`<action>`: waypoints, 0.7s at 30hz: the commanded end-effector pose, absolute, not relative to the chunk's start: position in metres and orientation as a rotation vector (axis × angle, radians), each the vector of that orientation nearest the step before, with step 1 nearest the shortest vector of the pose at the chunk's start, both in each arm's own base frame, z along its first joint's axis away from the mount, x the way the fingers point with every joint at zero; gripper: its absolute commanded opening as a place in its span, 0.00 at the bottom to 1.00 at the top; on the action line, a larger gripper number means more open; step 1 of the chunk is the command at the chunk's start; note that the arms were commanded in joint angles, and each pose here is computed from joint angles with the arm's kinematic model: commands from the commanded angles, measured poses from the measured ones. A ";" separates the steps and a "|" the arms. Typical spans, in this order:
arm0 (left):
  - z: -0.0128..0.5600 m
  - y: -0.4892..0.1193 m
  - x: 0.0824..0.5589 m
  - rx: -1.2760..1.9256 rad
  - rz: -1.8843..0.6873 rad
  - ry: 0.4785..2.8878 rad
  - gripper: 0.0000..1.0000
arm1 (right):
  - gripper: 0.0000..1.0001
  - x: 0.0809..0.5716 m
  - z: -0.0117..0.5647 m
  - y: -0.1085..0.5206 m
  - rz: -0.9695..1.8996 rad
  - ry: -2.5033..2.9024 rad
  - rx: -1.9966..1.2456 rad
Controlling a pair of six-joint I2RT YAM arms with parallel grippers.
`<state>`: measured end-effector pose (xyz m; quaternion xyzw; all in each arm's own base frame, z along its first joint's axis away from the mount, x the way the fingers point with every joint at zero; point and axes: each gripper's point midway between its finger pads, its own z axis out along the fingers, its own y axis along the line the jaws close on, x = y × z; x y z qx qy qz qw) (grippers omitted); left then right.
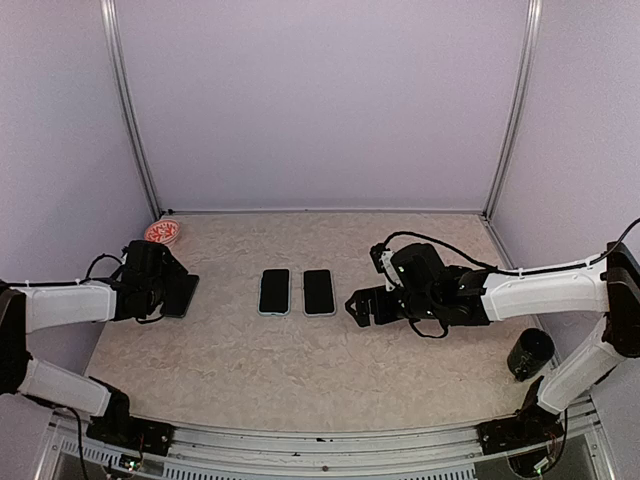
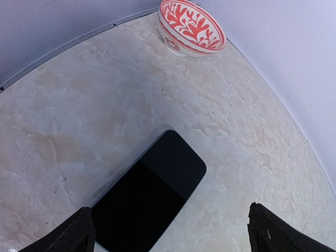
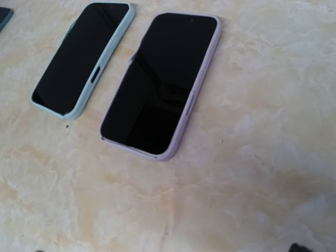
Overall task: Put the phone into the phone case
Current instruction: Adjust the phone at the corner of the board.
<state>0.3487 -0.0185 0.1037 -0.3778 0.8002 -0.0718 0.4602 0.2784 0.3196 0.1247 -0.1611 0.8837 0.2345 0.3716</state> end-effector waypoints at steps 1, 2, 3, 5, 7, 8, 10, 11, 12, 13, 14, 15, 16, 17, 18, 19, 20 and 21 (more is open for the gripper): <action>0.097 -0.005 0.363 -0.970 -0.109 1.971 0.99 | 0.99 0.284 0.129 0.324 0.620 2.255 -0.402; 0.094 -0.004 0.366 -0.973 -0.108 1.976 0.99 | 0.99 0.285 0.129 0.324 0.619 2.253 -0.402; 0.089 -0.004 0.368 -0.977 -0.101 1.985 0.99 | 1.00 0.285 0.129 0.324 0.617 2.253 -0.402; 0.085 -0.002 0.375 -0.983 -0.101 1.996 0.99 | 0.99 0.284 0.130 0.322 0.611 2.252 -0.401; 0.077 0.003 0.380 -0.995 -0.094 2.020 0.99 | 0.99 0.283 0.130 0.322 0.611 2.252 -0.402; 0.074 0.005 0.383 -0.997 -0.096 2.029 0.99 | 0.99 0.283 0.131 0.322 0.612 2.251 -0.401; 0.065 0.010 0.386 -1.007 -0.097 2.050 0.99 | 1.00 0.285 0.133 0.321 0.608 2.247 -0.400; 0.062 0.011 0.387 -1.006 -0.109 2.053 0.99 | 0.99 0.285 0.134 0.321 0.605 2.245 -0.401; 0.060 0.012 0.389 -1.000 -0.120 2.060 0.99 | 0.99 0.285 0.135 0.320 0.602 2.244 -0.398; 0.056 0.012 0.390 -0.999 -0.126 2.070 0.99 | 0.99 0.285 0.136 0.320 0.603 2.241 -0.396; 0.054 0.011 0.391 -0.995 -0.135 2.077 0.99 | 1.00 0.285 0.136 0.320 0.603 2.243 -0.396; 0.049 0.008 0.391 -0.988 -0.144 2.092 0.99 | 1.00 0.285 0.136 0.320 0.603 2.244 -0.396; 0.046 0.006 0.392 -0.980 -0.158 2.102 0.99 | 1.00 0.284 0.136 0.319 0.601 2.246 -0.396; 0.041 0.003 0.392 -0.978 -0.172 2.114 0.99 | 0.99 0.284 0.137 0.319 0.600 2.245 -0.396; 0.038 0.000 0.393 -0.971 -0.191 2.122 0.99 | 1.00 0.284 0.138 0.318 0.597 2.245 -0.398; 0.036 -0.002 0.393 -0.968 -0.209 2.126 0.99 | 0.99 0.284 0.138 0.317 0.590 2.247 -0.400; 0.033 -0.004 0.393 -0.965 -0.221 2.138 0.99 | 0.99 0.284 0.138 0.315 0.580 2.248 -0.399; 0.032 -0.006 0.393 -0.962 -0.231 2.142 0.99 | 0.99 0.284 0.139 0.313 0.571 2.246 -0.399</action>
